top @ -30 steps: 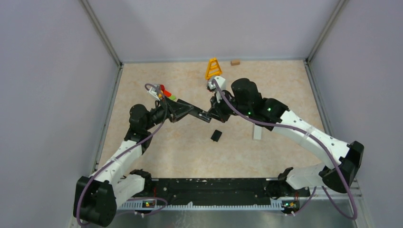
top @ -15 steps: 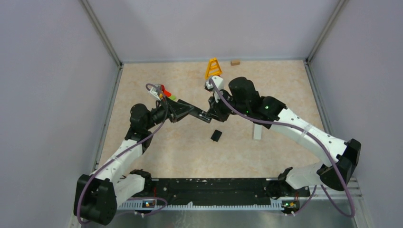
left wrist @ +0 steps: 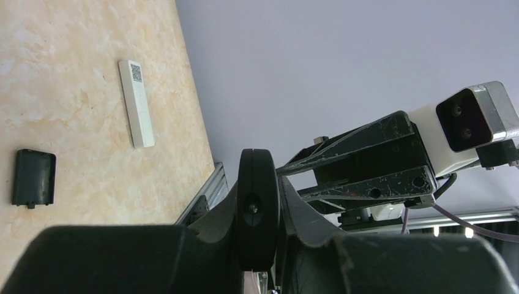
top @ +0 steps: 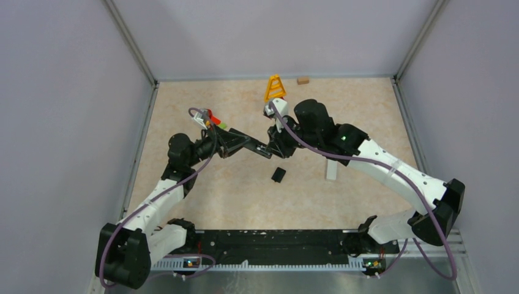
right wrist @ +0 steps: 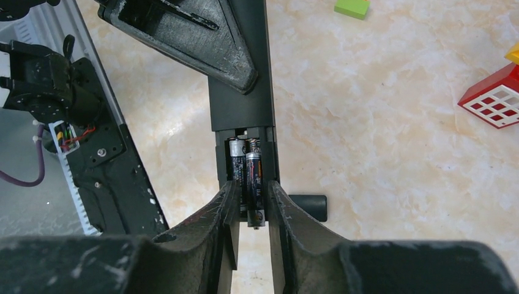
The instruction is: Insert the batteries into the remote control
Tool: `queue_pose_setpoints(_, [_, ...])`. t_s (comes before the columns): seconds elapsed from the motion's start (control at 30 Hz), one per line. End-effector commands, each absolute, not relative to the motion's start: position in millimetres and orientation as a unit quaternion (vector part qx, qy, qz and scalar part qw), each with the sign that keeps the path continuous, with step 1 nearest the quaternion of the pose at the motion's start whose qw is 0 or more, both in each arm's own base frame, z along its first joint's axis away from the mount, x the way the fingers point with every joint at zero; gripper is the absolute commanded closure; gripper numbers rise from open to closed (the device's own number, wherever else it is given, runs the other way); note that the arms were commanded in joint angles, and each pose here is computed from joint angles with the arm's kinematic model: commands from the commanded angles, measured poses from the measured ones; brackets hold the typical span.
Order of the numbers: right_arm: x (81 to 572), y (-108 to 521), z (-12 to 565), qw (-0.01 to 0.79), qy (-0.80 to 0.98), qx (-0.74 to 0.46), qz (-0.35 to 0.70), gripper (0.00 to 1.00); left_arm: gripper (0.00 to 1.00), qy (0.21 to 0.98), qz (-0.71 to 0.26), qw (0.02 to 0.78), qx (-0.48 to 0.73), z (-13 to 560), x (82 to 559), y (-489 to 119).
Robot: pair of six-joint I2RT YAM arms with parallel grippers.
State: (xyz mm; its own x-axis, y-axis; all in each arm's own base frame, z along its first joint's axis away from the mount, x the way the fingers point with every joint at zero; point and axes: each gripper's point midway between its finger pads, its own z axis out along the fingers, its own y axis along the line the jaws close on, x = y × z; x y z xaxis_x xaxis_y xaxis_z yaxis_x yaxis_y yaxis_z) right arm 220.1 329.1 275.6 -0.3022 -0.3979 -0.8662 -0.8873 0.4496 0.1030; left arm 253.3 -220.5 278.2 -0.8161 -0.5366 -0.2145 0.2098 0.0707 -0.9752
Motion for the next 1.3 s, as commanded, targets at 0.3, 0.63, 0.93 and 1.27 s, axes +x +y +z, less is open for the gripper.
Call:
queue_pose_setpoints(0.3, [224.2, 335.8, 328.9, 0.455, 0.74, -0.357, 0.343, 0.4, 1.0, 0.649, -0.689, 0.31, -0.089, 308.0, 251.1, -219.8])
queue_pose_setpoints(0.63, [238.2, 317.5, 354.9, 0.455, 0.765, -0.107, 0.443, 0.23, 1.0, 0.628, -0.71, 0.305, -0.095, 323.2, 245.0, -217.9])
queue_pose_setpoints(0.93, [215.7, 304.3, 384.4, 0.418, 0.654, 0.047, 0.628, 0.22, 1.0, 0.583, -0.763, 0.246, -0.133, 347.8, 234.8, -214.7])
queue_pose_setpoints(1.27, [209.6, 309.1, 393.8, 0.4, 0.611, 0.055, 0.681, 0.21, 1.0, 0.548, -0.789, 0.234, -0.146, 370.7, 231.5, -209.2])
